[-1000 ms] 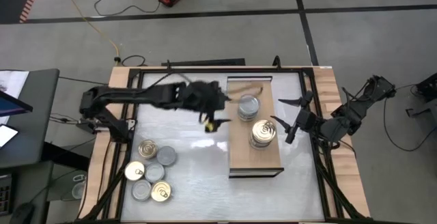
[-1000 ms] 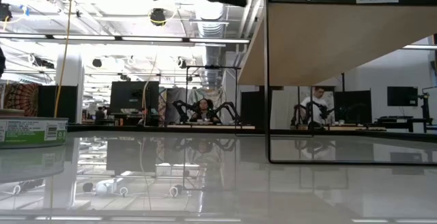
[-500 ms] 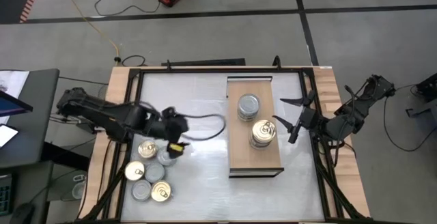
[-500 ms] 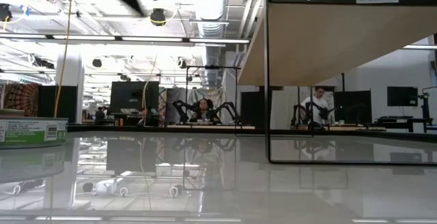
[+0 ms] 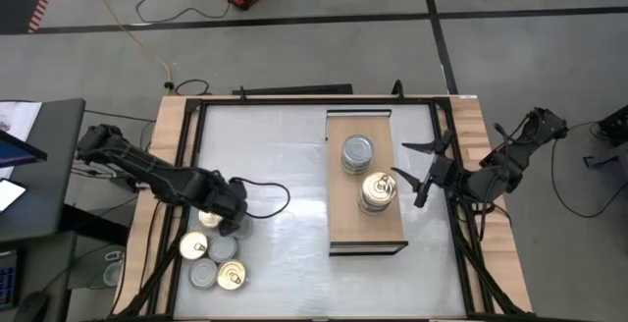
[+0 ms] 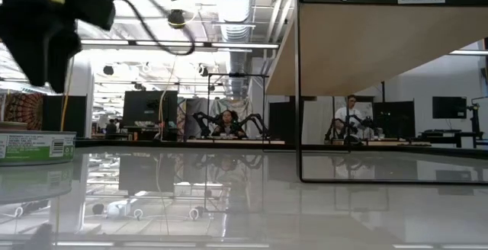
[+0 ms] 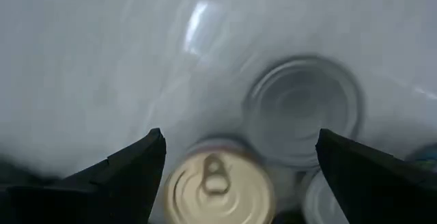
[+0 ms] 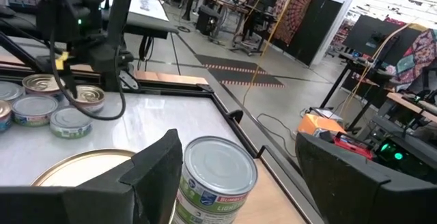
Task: Stack canned seafood by type on shelf
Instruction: Stack the blue tuna can on top of the blue tuna can
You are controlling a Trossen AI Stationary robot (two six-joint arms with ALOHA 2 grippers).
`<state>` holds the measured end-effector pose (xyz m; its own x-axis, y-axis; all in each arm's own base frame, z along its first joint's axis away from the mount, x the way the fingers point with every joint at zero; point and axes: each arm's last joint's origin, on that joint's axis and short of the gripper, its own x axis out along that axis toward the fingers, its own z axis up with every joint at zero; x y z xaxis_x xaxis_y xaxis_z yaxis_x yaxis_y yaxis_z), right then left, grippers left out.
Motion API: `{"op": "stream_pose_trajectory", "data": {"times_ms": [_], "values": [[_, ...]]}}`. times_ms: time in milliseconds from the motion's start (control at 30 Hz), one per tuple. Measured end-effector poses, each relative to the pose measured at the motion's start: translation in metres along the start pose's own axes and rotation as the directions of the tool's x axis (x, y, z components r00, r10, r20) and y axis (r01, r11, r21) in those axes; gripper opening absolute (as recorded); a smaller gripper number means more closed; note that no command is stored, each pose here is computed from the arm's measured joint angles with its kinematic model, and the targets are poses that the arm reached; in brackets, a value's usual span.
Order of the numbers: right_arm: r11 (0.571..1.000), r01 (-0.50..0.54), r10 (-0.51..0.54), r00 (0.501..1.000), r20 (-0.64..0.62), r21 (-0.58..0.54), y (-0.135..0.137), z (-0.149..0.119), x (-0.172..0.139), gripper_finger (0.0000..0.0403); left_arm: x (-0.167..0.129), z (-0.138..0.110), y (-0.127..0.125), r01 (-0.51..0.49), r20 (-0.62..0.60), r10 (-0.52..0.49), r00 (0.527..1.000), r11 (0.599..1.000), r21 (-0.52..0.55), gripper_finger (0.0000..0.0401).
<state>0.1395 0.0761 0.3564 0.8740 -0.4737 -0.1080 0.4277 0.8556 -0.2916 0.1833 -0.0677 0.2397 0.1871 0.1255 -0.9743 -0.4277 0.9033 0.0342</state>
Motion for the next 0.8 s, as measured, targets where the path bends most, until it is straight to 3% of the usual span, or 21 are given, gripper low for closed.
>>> {"op": "stream_pose_trajectory", "data": {"times_ms": [200,433,800], "values": [[1.000,0.000,0.000,1.000,0.000,0.003,0.000,0.000,0.000,0.0311,0.002,-0.016,0.014,-0.144,-0.141,0.144,0.979,0.989,0.011,0.0361],[1.000,-0.001,0.001,1.000,0.000,0.003,0.000,0.000,0.000,0.0311,0.022,-0.030,0.021,-0.171,-0.236,0.181,0.955,0.983,0.064,0.0361],[1.000,-0.001,0.001,1.000,0.006,0.014,0.000,0.001,0.000,0.0311,0.032,-0.024,0.014,-0.185,-0.135,0.199,0.971,0.977,0.110,0.0356]]}}
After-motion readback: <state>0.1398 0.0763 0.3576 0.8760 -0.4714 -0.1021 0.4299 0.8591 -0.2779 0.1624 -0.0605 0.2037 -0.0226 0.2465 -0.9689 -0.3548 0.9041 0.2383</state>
